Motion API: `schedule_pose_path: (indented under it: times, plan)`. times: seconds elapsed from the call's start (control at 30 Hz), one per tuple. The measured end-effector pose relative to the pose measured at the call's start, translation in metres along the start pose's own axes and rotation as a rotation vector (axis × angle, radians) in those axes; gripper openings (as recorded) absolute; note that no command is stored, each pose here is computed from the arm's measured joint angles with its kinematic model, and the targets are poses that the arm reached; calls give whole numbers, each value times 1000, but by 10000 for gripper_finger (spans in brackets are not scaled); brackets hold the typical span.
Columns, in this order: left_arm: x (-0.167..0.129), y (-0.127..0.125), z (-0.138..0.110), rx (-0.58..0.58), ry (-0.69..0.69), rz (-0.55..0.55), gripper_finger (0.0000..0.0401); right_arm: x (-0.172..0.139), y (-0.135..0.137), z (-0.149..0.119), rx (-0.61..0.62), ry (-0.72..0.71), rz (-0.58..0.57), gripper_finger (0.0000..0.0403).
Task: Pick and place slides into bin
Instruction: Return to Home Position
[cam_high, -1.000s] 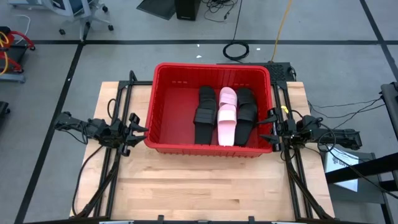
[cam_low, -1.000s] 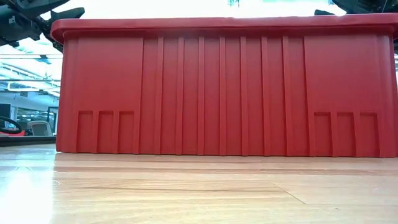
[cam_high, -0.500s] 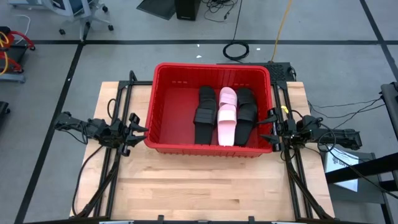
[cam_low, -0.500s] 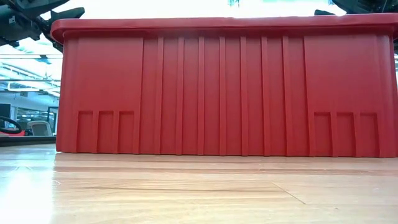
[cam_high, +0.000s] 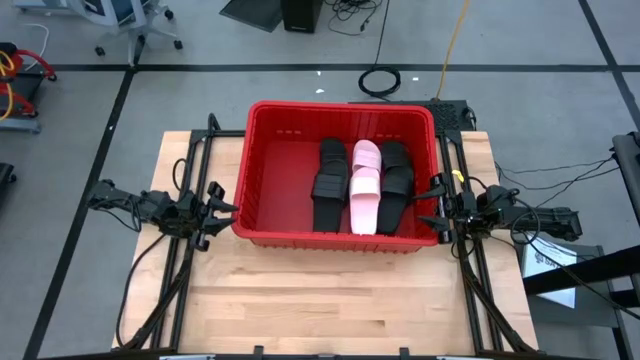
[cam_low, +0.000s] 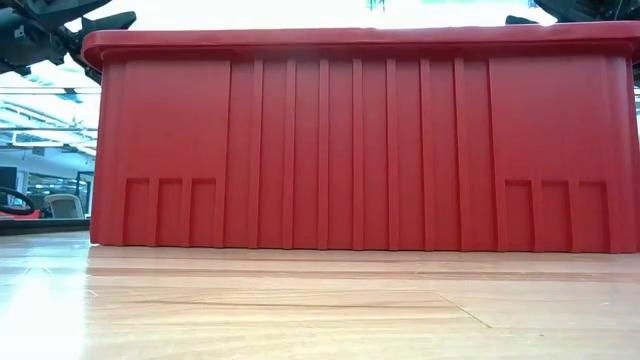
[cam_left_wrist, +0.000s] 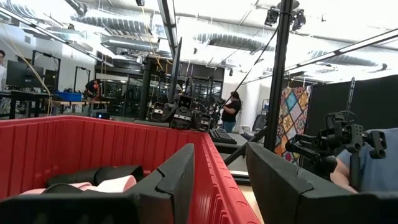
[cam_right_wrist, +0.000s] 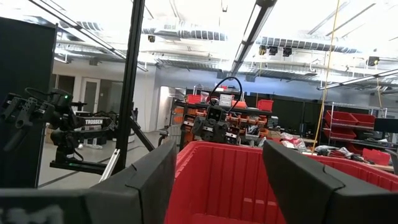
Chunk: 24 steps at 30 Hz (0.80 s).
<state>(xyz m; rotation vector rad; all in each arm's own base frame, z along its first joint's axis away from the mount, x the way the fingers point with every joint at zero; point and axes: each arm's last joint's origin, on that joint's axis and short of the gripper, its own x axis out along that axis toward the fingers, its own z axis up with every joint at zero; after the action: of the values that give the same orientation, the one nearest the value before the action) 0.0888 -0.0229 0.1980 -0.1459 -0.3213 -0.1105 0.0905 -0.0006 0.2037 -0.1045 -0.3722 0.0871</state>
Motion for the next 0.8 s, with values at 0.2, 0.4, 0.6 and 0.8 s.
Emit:
schedule_pose_path:
  times: [0.2,0.4,0.6,0.8]
  plan:
    - [0,0,0,0,0,0,147,0,0,0,0,0,0,233]
    - [0,0,0,0,0,-1,147,0,0,0,0,0,0,229]
    - [0,0,0,0,0,0,147,0,0,0,0,0,0,229]
    - [0,0,0,0,0,0,147,0,0,0,0,0,0,233]
